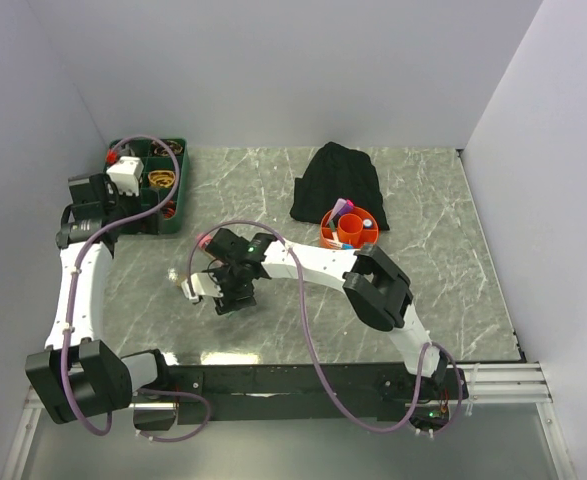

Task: Sort the stationery into containers
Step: Pick up the stationery from the center of the board, then place the stationery in the storage box, then pick up the stationery from the center of the board, then place the stationery in the storage box.

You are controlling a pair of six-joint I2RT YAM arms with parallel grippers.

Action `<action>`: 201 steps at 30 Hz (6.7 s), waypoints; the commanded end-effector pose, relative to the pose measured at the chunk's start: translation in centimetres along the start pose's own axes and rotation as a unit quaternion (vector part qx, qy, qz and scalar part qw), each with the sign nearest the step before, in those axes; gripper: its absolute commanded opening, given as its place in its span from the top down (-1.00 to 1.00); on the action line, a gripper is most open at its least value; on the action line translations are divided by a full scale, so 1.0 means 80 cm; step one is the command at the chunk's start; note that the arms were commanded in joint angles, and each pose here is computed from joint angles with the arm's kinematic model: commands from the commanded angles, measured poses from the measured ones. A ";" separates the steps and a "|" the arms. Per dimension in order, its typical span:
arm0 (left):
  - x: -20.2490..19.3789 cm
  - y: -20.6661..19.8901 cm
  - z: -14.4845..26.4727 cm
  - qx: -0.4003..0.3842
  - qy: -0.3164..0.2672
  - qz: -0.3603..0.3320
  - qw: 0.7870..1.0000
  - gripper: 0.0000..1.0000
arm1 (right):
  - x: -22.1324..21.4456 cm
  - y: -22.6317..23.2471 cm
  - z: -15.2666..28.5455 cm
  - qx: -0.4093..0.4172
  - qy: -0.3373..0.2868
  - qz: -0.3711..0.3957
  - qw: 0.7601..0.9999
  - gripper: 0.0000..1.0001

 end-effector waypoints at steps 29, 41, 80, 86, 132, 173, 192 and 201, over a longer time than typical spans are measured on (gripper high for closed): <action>0.015 -0.007 0.007 -0.024 -0.029 -0.002 0.999 -0.99 | -0.030 0.044 -0.016 0.079 0.088 0.004 0.993 0.61; 0.073 -0.030 0.005 -0.121 -0.079 -0.037 0.989 -0.99 | -0.067 0.059 0.171 -0.027 0.243 0.012 0.970 0.95; 0.071 -0.096 -0.050 -0.206 -0.046 -0.051 0.976 -0.99 | -0.256 0.067 0.319 0.047 0.493 -0.107 0.862 0.99; 0.072 -0.098 -0.052 -0.211 -0.044 -0.044 0.976 -0.99 | -0.257 0.056 0.311 0.044 0.486 -0.124 0.864 0.97; -0.094 -0.033 -0.030 -0.155 0.295 -0.131 0.934 -0.99 | -0.138 0.048 0.380 -0.320 0.210 -0.414 0.826 -0.19; -0.088 -0.100 -0.059 -0.113 0.282 -0.121 0.945 0.99 | -0.149 0.030 0.496 -0.504 0.151 -0.461 0.715 -0.36; 0.058 -0.459 -0.044 -0.527 0.022 -0.303 0.794 0.99 | -0.239 0.115 0.587 -0.560 0.133 -0.594 0.563 -0.43; 0.013 -0.539 -0.073 -0.563 0.029 -0.323 0.760 0.98 | -0.261 0.169 0.595 -0.553 0.137 -0.633 0.524 -0.42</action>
Point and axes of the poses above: each gripper's point midway between its finger pads, its own z axis back along the fingers, its own y axis along the line the jaws close on, x = y × z, the point moved 9 cm from there along z, back along the fingers, and after that the axes turned 10 degrees about z, right-handed, at the moved point
